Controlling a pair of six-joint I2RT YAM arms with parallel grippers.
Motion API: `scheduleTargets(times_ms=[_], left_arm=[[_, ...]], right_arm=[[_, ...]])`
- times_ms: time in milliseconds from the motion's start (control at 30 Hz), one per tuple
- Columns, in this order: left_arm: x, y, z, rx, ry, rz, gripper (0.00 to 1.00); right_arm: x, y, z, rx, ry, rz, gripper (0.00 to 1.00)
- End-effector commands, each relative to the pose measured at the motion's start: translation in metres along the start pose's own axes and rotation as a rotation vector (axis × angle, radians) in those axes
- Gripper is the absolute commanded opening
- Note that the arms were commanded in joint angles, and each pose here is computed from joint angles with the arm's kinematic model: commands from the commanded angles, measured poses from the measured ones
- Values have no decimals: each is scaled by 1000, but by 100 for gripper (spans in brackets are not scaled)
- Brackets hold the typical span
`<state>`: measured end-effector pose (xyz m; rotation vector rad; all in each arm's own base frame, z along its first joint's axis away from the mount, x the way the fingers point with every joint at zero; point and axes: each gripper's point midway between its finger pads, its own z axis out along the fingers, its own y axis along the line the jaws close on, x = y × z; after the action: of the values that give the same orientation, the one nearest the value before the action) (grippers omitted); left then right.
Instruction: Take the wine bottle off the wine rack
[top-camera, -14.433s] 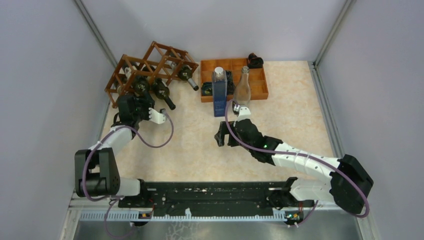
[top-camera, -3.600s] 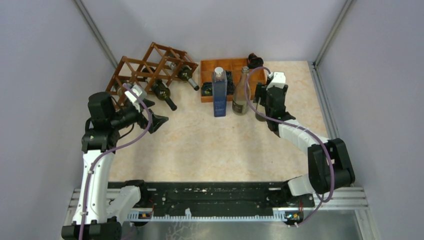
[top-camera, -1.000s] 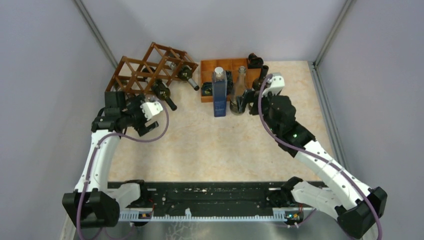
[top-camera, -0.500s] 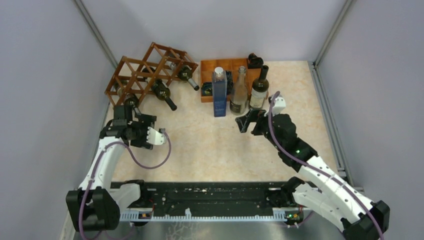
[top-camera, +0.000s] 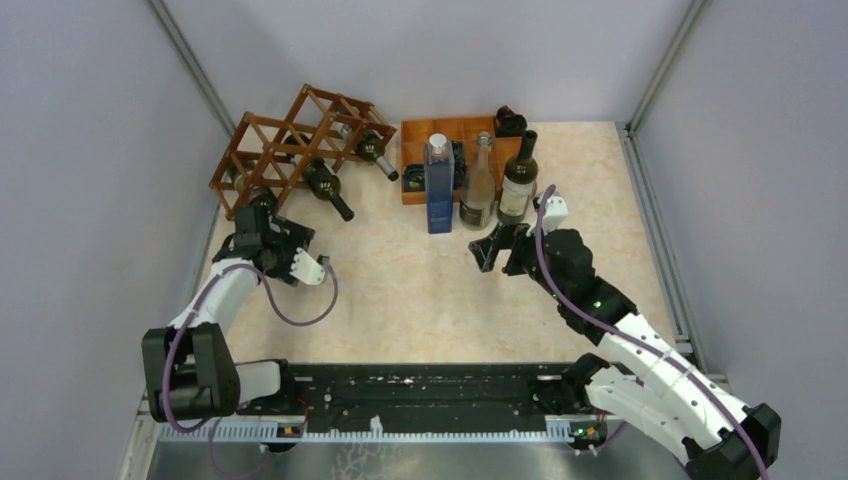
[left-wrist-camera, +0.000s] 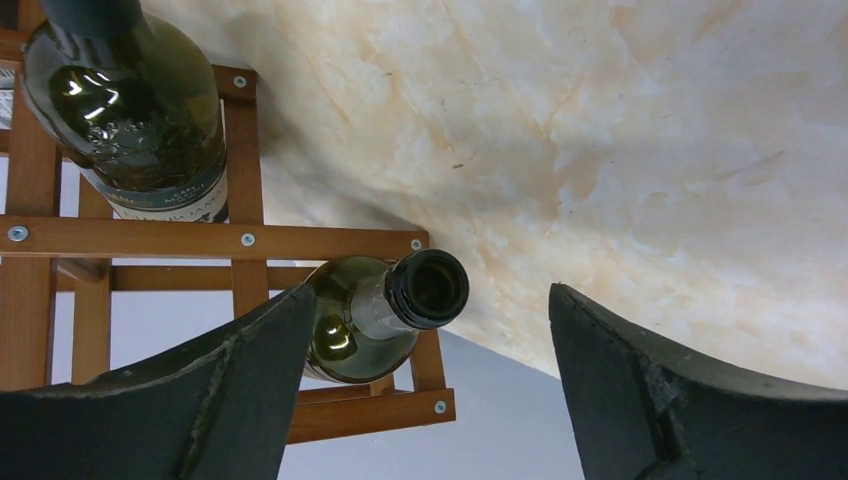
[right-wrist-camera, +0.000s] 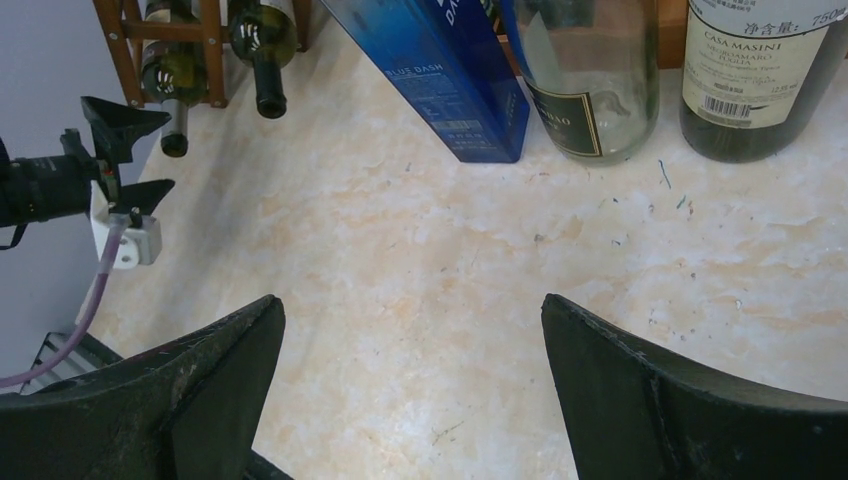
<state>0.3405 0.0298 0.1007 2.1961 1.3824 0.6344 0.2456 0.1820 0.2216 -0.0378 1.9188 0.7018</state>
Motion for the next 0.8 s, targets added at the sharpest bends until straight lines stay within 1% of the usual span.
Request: scheduleTargets(times_ms=[0,200,333,567,667,733,767], left_arm=[[18,13,9,-30,95,219,89],[36,14,23,-18,169,272,85],[37,20,28,-45,176,320,82],[37,28,37,-82,188,402,69],[38,28,39,-74,197,419,60],[39,27,40,-72,200,419,50],[40,26,40,-67,204,419,42]], right_arm=[[-32,23,-9,-75,-76,-9,99],[-35,25,-11,-79,-75,-16,99],[-34,25,-11,-82,-71,-14,98],[-34,30,-9,-98,-60,-4,99],[-34,30,-9,-99,-56,-5,99],[-34,30,-10,-99,-55,-5,99],[-34,30,-10,-98,-55,-6,99]])
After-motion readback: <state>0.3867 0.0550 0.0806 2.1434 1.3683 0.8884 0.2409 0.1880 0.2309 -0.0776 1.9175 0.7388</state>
